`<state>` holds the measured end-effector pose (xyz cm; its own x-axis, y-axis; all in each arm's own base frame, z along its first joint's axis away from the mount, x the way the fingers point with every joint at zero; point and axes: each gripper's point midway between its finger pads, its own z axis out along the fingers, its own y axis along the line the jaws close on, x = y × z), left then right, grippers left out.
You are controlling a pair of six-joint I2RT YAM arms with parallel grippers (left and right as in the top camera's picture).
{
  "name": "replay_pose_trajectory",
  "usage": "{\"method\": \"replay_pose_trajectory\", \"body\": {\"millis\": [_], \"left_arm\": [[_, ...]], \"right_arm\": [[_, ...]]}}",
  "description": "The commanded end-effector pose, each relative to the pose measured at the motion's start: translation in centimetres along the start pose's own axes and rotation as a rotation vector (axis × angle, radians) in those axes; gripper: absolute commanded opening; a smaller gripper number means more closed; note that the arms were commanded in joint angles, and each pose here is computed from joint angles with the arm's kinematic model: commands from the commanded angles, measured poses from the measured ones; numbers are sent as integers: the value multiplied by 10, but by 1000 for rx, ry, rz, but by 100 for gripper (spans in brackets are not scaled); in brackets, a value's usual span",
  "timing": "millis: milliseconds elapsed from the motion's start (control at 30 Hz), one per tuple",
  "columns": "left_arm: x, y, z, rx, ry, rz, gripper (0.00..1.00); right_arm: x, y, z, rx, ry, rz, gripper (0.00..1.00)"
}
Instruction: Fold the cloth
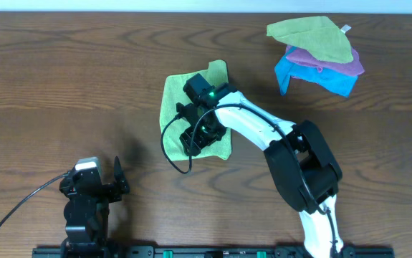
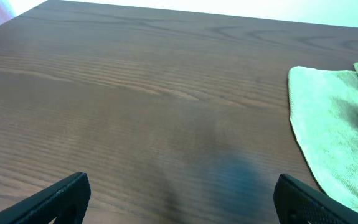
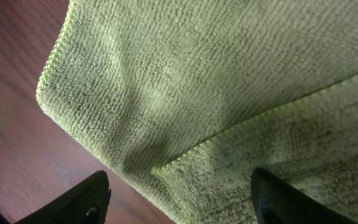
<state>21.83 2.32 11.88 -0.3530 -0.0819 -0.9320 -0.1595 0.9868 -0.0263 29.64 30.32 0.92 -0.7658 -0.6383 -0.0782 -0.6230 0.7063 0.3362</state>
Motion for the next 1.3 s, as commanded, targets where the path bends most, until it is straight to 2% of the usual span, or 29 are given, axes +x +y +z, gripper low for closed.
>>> {"method": "replay_pose_trajectory", "body": {"millis": [0,733,833,1000,1067,1267], "left_arm": [[9,2,3,-10,20,21,96],[9,2,3,-10,20,21,96],[9,2,3,-10,20,21,95],[9,2,3,-10,20,21,95],[9,2,3,-10,20,21,95],[9,2,3,-10,20,21,95]], "right_arm": [[3,-8,16,31,24,1,72],[1,-20,29,86,28,-6,62],[1,-21,32,90,32,-7,52],[-2,-26,31,121,21,-12,19],[-2,-26,30,127,21,-12,3],[-7,-23,18,133,-5,-19,1]]}}
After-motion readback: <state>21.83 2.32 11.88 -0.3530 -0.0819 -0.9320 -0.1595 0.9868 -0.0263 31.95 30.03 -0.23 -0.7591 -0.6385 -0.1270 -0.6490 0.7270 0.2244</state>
